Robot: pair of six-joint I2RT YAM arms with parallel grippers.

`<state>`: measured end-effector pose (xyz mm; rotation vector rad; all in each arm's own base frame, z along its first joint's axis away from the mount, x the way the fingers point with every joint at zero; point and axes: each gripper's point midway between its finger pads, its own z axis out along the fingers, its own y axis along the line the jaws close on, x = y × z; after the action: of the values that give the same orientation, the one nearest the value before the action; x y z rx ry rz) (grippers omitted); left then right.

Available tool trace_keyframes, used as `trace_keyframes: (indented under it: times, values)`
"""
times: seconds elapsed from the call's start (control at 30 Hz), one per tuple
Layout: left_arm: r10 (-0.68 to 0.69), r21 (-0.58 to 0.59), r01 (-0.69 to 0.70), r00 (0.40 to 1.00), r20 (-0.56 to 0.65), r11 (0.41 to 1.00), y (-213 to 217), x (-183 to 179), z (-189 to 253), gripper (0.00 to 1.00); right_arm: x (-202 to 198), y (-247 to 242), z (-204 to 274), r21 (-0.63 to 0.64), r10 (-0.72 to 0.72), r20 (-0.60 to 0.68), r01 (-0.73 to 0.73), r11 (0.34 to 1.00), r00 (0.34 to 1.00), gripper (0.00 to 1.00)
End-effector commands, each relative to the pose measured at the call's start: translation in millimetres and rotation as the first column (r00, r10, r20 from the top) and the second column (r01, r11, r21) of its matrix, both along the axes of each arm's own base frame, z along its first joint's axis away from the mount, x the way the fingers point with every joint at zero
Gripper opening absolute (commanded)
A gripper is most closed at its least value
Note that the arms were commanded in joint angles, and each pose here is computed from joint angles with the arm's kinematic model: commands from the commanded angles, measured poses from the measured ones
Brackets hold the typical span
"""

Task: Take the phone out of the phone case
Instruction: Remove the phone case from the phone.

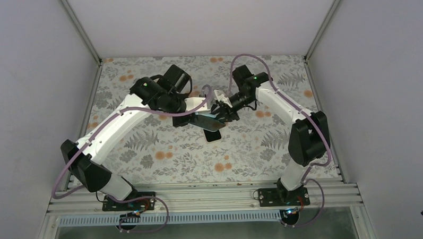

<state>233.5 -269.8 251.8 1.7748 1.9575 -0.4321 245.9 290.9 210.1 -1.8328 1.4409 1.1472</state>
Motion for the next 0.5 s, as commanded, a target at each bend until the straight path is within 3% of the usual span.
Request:
trace_keyframes:
  times: [0.0,0.1,0.2,0.33,0.47]
  values:
    - [0.231,-0.329,-0.067,0.840,0.491,0.942,-37,118,103,0.02,-84,28,62,0.225,0.215,-0.257,-0.158,0.962,0.942,0.34]
    - [0.238,-0.344,-0.065,0.840,0.487,0.937,-29,121,107,0.02,-87,25,66,0.221,0.212,-0.238,-0.160,0.962,0.948,0.24]
    - [0.226,-0.317,-0.072,0.848,0.479,0.946,-22,125,97,0.02,-88,23,65,0.198,0.202,-0.229,-0.158,0.967,0.952,0.04]
    - [0.212,-0.294,-0.084,0.875,0.436,0.952,-17,125,86,0.03,-92,17,68,0.176,0.188,-0.202,-0.153,0.972,0.961,0.03]
    - [0.189,-0.282,-0.073,0.892,0.410,0.957,-16,117,83,0.14,-87,15,68,0.146,0.157,-0.197,-0.129,0.981,0.968,0.03]
